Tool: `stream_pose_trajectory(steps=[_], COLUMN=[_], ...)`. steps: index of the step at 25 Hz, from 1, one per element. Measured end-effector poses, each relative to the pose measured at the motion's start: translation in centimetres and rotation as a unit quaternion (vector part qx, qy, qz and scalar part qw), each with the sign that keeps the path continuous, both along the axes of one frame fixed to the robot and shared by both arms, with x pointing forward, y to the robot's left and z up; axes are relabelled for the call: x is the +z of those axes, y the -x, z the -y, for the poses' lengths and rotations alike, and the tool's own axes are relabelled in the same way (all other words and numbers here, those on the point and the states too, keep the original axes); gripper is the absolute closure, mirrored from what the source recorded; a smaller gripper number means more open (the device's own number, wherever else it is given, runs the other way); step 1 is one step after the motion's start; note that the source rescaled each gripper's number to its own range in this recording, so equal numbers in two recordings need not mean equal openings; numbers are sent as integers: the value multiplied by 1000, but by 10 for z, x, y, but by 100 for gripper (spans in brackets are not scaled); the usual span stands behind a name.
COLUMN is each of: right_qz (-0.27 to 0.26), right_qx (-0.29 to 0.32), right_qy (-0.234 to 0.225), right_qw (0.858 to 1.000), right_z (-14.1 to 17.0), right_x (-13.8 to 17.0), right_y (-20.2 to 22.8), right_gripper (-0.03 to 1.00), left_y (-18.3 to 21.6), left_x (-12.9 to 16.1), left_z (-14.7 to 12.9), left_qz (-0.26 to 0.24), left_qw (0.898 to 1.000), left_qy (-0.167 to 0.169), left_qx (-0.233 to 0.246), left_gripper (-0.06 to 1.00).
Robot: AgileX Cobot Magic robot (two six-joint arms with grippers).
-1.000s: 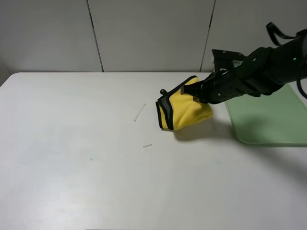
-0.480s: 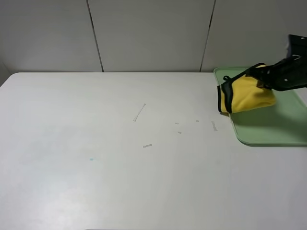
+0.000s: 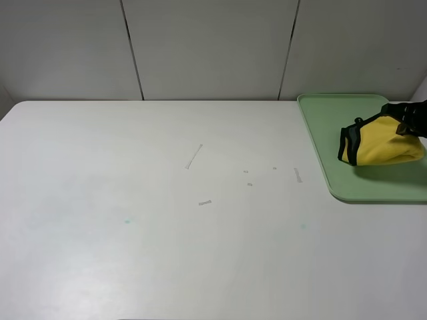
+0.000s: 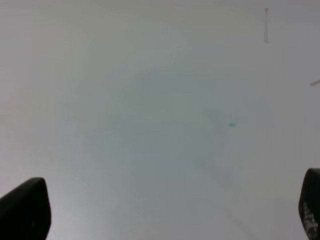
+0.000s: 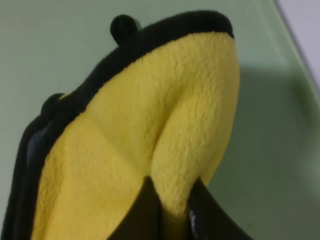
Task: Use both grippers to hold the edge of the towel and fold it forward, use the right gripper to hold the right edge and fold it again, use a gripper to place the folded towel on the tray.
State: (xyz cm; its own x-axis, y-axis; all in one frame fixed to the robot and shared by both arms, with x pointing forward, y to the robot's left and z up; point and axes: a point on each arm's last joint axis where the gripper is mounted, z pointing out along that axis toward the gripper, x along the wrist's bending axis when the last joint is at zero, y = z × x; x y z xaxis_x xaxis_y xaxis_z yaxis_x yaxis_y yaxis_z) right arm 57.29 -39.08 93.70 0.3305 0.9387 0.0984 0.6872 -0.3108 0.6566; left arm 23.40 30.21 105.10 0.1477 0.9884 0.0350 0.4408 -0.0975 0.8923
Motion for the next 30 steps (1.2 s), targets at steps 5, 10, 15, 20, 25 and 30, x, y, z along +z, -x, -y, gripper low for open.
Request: stream_pose_trajectory(steps=[5, 10, 15, 20, 25, 30], right_qz=[2, 0, 0, -1, -6, -24], right_qx=[0, 9, 10, 10, 11, 27], right_qy=[2, 11, 12, 11, 6, -15], right_qw=[1000, 1000, 1000, 1000, 1000, 999], right_z=[0, 0, 0, 0, -1, -6], right_x=[0, 0, 0, 0, -1, 3], right_y=[0, 0, 0, 0, 1, 7], right_gripper=[89, 72, 5, -3, -3, -3], left_y=[0, 0, 0, 0, 0, 0], left_x=[0, 0, 0, 0, 0, 0], left_z=[0, 0, 0, 0, 0, 0], left_qz=[0, 0, 0, 0, 0, 0], left_qw=[1000, 1000, 1000, 1000, 1000, 1000], left_qy=[0, 0, 0, 0, 0, 0], left_qx=[0, 0, 0, 0, 0, 0], left_gripper=[-6, -6, -6, -6, -6, -6])
